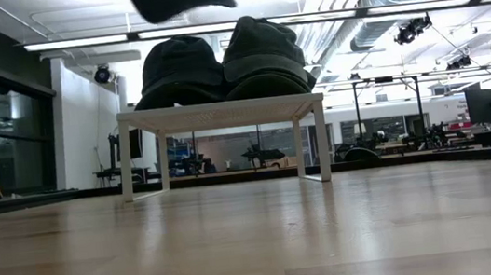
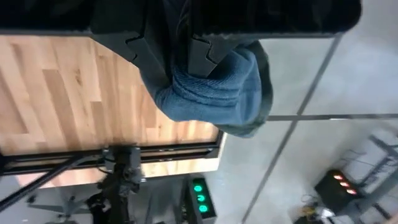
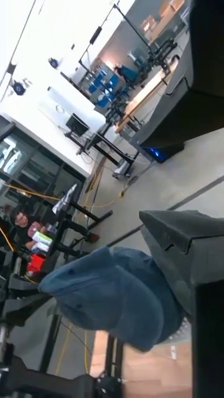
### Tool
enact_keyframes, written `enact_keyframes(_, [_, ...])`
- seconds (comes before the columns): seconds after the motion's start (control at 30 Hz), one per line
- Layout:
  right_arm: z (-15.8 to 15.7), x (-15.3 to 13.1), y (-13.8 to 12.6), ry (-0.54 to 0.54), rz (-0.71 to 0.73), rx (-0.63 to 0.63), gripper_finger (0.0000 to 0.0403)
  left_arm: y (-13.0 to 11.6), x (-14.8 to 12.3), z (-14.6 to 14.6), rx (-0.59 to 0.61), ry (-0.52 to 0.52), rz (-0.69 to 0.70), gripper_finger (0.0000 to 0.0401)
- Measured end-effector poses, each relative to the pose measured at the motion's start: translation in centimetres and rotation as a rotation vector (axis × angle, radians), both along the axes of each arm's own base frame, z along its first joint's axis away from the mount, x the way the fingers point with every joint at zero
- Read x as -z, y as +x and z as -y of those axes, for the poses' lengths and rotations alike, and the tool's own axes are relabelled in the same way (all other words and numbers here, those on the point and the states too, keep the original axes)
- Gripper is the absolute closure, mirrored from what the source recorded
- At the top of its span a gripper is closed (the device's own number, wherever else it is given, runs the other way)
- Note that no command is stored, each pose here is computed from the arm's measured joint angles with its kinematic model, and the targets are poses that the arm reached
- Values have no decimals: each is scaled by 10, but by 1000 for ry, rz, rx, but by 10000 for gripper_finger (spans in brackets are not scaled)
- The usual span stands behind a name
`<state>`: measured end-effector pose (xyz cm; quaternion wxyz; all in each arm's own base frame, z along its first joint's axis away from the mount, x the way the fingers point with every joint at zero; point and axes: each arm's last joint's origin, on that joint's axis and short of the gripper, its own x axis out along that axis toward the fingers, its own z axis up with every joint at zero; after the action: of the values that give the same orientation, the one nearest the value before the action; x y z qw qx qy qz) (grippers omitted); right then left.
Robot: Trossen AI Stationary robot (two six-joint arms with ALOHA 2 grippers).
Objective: Pick & Place hat
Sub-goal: Stack the blue cap on top of the other blue cap on the shelf
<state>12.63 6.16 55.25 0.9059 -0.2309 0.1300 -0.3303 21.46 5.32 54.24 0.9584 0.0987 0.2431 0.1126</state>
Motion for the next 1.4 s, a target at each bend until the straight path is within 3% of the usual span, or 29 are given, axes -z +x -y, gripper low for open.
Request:
enact_keyframes(0.53, [26, 5, -13, 22, -90, -6, 235, -16, 5, -36, 69, -92, -26, 378])
enact_keyframes(0.93, [39, 6, -23, 35, -112, 15, 235, -28, 9, -54, 26, -128, -55, 378])
enact_keyframes(1.4, [48, 4, -33, 43, -112, 19, 235, -5, 28, -76, 53, -189, -139, 378])
